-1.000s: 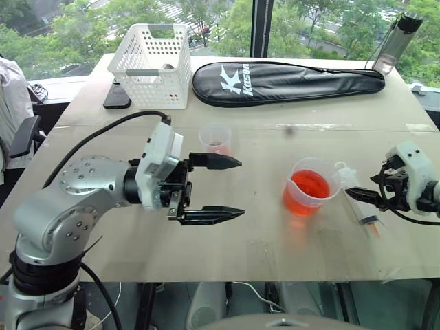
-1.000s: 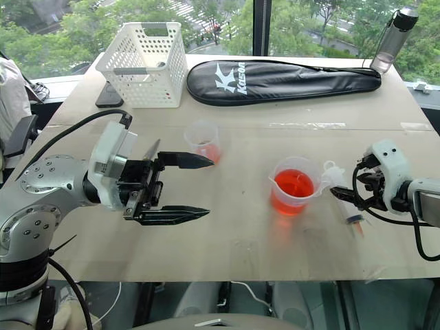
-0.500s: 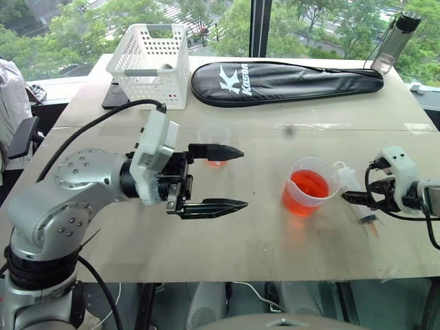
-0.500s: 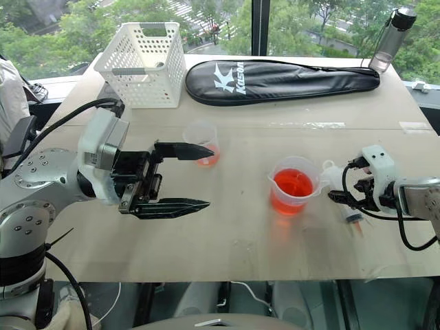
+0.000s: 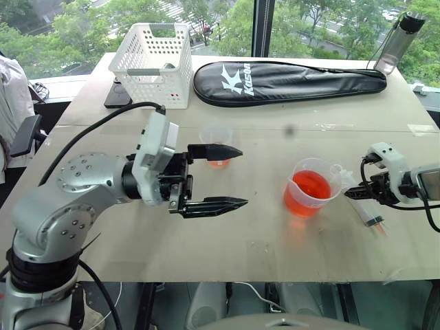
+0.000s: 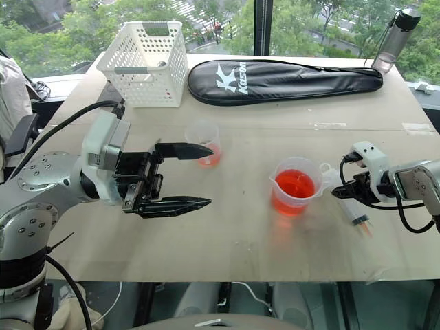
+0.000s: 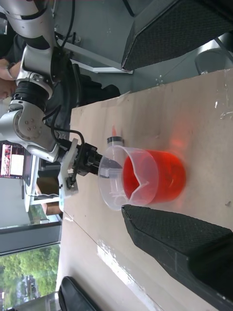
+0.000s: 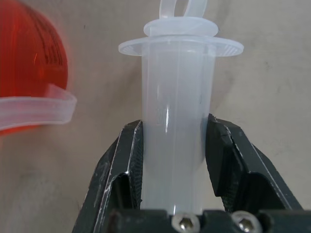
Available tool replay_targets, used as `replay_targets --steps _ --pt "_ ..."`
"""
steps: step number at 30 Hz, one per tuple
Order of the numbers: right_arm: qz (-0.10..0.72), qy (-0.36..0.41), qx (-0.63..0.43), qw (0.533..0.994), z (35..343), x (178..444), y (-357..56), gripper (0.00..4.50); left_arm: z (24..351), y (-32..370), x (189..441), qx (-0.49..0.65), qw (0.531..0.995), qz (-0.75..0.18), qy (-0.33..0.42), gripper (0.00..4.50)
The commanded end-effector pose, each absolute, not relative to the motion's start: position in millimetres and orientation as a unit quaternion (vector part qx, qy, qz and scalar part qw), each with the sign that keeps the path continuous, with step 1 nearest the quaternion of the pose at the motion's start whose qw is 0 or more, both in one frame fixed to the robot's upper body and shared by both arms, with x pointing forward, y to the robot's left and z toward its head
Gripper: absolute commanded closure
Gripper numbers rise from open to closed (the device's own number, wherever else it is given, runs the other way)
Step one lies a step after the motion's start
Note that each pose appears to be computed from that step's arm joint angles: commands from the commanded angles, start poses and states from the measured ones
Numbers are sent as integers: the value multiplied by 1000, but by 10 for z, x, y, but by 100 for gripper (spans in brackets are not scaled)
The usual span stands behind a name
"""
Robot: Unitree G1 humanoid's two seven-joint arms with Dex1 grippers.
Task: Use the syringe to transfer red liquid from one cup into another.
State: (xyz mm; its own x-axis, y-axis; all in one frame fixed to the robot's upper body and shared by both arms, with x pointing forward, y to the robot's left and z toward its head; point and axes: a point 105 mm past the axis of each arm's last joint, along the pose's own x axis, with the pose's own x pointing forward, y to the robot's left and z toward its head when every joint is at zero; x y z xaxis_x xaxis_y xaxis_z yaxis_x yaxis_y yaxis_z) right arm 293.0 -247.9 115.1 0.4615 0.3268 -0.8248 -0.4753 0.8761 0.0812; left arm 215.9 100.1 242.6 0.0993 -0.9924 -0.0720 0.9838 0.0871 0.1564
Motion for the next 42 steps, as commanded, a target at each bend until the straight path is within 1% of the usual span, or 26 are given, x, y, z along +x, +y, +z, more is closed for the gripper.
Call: replay_targets --steps 1,4,6,7,9,11,15,16,18,20,21,23,25,29,32,39,42 --pt "214 475 -110 846 1115 2855 -2683 308 2444 986 2144 87 735 -671 -40 0" --pt "197 453 -101 863 1236 2835 -2808 308 2433 972 2164 83 741 -665 -43 0" --pt "187 391 -76 898 1493 2845 -2877 308 2439 963 2226 73 753 -652 -47 0" --pt "183 372 -65 908 1577 2833 -2901 308 2442 962 2248 69 758 -647 -48 0" --pt "181 276 -20 944 1866 2868 -2872 308 2462 961 2291 57 766 -638 -54 0" --pt "188 220 -10 957 2029 2800 -2814 308 2475 940 2330 47 770 -633 -59 0" --pt "207 208 -20 956 1988 2680 -2625 308 2502 889 2407 35 768 -636 -64 0" --pt "214 195 -22 957 2005 2675 -2567 308 2516 885 2432 31 768 -636 -65 0" --pt "252 110 11 961 2243 2688 -2406 308 2560 893 2501 26 771 -633 -68 0" --pt "285 34 48 957 2480 2672 -2272 308 2613 895 2567 23 776 -626 -75 0" --pt "295 13 59 954 2543 2662 -2233 308 2630 893 2587 21 778 -623 -77 0" --pt "334 -92 72 935 2788 2571 -1967 308 2707 872 2662 5 786 -612 -87 0" --pt "347 -155 82 921 2930 2487 -1830 308 2746 867 2703 -6 790 -606 -90 0" --pt "376 -176 88 906 2917 2425 -1526 308 2791 868 2786 -13 801 -591 -93 0" --pt "375 -199 86 902 2868 2423 -1385 308 2815 864 2843 -10 806 -584 -96 0" --pt "322 -198 51 924 2437 2529 -1336 308 2904 833 2948 -2 812 -573 -108 0" --pt "293 -213 37 931 2326 2548 -1382 308 2951 806 2981 -4 812 -574 -108 0"
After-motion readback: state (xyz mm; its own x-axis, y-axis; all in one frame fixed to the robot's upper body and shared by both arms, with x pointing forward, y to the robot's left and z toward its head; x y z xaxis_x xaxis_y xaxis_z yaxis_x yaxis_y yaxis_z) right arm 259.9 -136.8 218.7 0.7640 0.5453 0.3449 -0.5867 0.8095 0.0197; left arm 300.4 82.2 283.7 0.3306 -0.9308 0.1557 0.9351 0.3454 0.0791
